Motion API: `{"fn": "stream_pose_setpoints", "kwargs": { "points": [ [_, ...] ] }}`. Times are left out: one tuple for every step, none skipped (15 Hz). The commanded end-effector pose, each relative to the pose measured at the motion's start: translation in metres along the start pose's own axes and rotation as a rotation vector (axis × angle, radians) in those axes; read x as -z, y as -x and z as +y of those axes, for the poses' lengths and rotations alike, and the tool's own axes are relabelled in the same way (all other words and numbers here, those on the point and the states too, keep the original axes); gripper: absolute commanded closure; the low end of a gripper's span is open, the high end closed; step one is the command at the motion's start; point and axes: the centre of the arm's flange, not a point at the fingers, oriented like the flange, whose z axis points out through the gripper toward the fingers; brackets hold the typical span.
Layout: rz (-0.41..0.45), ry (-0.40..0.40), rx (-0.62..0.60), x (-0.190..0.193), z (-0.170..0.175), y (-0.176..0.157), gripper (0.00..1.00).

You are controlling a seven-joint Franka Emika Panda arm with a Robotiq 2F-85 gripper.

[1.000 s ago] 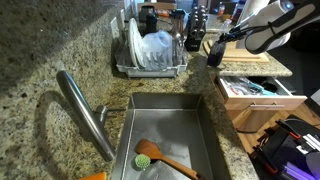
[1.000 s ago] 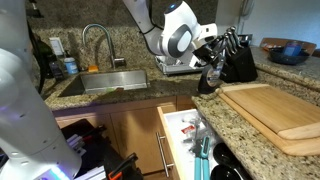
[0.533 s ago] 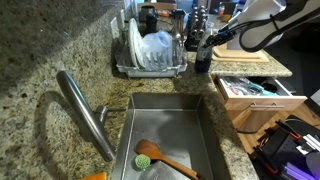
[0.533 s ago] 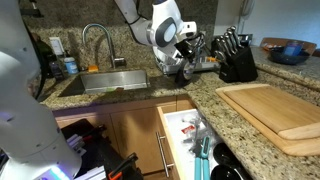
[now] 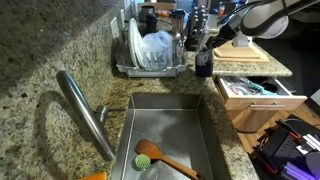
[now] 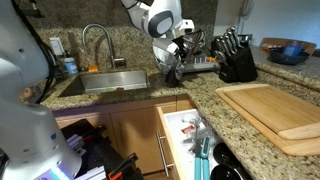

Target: Put the dish soap beside the faucet

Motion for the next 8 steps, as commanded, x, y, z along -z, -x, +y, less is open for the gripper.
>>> {"fn": "stream_pose_setpoints", "kwargs": {
  "points": [
    [-0.033, 0.013, 0.154, 0.065, 0.001, -0.004, 0.83],
    [-0.039, 0.006, 0.198, 0.075, -0.006, -0.004, 0.83],
    [-0.044, -0.009, 0.230, 0.083, -0.013, -0.005, 0.83],
    [-0.047, -0.012, 0.265, 0.092, -0.020, -0.002, 0.83],
    [-0.055, -0.008, 0.298, 0.103, -0.027, 0.002, 0.83],
    [-0.066, -0.003, 0.325, 0.113, -0.031, 0.005, 0.83],
    [-0.076, 0.005, 0.351, 0.124, -0.034, 0.007, 0.83],
    [-0.086, 0.021, 0.374, 0.135, -0.037, 0.007, 0.83]
  ]
}}
